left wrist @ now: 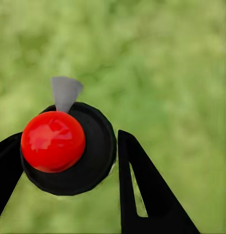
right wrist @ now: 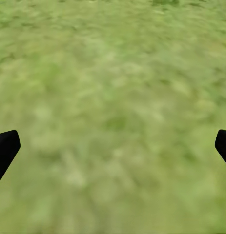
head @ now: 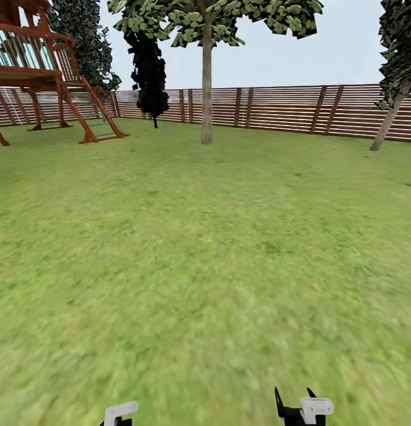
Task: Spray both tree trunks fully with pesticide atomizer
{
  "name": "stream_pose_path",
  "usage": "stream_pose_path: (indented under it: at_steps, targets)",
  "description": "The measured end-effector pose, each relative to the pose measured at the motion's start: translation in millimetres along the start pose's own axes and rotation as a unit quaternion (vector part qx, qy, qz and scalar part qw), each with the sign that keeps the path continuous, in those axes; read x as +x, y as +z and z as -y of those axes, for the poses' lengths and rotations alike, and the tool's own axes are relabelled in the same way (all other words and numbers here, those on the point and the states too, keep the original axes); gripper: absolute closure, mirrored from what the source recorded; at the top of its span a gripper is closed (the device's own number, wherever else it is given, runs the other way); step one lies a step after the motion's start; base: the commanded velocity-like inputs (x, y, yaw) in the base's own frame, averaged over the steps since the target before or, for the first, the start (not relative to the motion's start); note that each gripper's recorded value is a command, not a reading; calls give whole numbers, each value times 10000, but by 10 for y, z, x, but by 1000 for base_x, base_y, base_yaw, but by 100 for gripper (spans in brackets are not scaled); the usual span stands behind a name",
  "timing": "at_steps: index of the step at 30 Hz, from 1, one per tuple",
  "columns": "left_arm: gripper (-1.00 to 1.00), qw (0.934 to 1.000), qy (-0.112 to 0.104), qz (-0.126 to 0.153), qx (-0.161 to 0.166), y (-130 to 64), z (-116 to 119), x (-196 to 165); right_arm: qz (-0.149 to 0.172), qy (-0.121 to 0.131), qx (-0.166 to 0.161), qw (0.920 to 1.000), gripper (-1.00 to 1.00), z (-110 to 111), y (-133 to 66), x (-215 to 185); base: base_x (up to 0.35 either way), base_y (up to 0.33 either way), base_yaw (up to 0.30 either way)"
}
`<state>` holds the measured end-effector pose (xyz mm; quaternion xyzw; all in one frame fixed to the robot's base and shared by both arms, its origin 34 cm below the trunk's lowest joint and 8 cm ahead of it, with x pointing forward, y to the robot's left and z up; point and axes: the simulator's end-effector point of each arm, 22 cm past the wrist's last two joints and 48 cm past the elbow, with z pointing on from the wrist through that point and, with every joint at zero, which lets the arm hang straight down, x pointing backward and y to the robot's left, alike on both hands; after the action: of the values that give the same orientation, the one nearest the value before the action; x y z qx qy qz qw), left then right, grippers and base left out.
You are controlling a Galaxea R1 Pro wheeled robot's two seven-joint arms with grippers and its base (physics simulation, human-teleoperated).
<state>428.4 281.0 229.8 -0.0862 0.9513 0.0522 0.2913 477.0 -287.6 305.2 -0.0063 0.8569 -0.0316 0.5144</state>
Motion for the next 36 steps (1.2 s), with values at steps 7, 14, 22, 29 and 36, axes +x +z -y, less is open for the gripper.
stream_pose_path:
  at_steps: [7,14,22,29,36]
  targets:
    - [100,10000,0,0,1,0,1,0,-3,0,-1,10000,-100,-1,-1,3,338,0,0]
    - [100,10000,0,0,-2,0,-3,0,-2,0,-2,10000,-100,-1,-1,2,338,0,0]
    - [100,10000,2,1,-4,1,-7,-1,-2,0,-1,10000,-100,0,-1,1,338,0,0]
    - [100,10000,2,2,-3,1,-5,-2,-1,0,-1,10000,-100,-1,0,1,338,0,0]
    - [100,10000,8,2,-3,1,-7,-1,0,0,0,10000,-100,0,0,0,338,0,0]
